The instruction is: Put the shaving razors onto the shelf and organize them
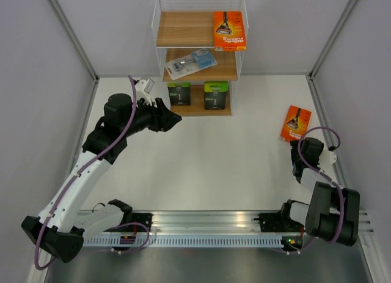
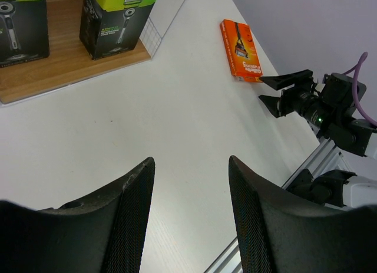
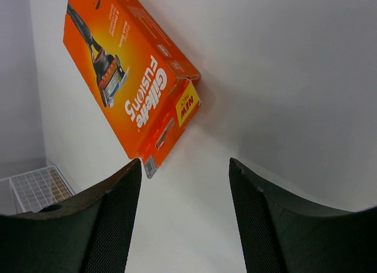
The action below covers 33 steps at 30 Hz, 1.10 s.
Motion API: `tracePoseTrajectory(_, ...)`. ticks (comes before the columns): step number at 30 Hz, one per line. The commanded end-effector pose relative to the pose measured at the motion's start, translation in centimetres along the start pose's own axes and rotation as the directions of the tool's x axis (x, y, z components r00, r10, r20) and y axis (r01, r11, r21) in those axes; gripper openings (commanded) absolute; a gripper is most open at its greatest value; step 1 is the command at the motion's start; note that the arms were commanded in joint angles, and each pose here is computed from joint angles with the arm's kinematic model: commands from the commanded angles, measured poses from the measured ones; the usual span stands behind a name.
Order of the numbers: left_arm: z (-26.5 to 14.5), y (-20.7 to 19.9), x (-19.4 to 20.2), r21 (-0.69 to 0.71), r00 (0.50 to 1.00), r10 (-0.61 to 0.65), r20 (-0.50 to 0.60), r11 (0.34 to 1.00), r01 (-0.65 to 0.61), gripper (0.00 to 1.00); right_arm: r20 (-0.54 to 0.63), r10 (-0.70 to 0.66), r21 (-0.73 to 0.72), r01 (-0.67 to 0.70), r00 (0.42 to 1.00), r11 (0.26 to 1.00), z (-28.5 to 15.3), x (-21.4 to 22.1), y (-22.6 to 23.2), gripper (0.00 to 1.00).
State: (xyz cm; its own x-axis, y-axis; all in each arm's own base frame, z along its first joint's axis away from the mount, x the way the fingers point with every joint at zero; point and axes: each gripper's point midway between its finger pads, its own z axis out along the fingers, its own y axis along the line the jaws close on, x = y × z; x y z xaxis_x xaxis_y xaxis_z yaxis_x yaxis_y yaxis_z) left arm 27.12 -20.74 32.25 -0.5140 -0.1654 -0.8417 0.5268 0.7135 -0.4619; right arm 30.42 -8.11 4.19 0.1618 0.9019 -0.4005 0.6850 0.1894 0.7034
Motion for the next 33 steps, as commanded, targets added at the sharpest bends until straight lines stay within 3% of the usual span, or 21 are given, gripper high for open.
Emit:
tracePoseTrajectory(1,-0.3,0.1,-0.4,-0.013,1.0,0.008,0.026,1.0,-0.008,0.6,0.067,0.057,-0.077,-0.052,0.996,0.996,0.9,-1.2,1.8,0.67)
tracePoseTrajectory(17,0.2,0.8,0.5,-0.029,1.0,0.005,-0.005,1.0,-0.005,0.6,0.097,0.169,-0.064,-0.163,0.981,0.985,3.6,-0.9,0.3,0.51)
tracePoseTrajectory(21,0.2,1.0,0.5,-0.039,1.0,0.01,-0.006,0.999,-0.01,0.6,0.089,0.187,-0.082,-0.18,0.978,0.98,4.3,-0.7,0.9,0.37)
tracePoseTrajectory(25,0.2,1.1,0.5,-0.049,1.0,0.012,-0.005,0.999,-0.012,0.6,0.092,0.186,-0.092,-0.177,0.978,0.98,3.8,-1.1,1.6,0.0)
tracePoseTrajectory(33,0.4,1.3,0.8,-0.049,1.0,0.011,-0.018,0.999,-0.011,0.6,0.115,-0.153,-0.101,0.165,0.981,0.981,-1.2,-4.3,6.7,0.0)
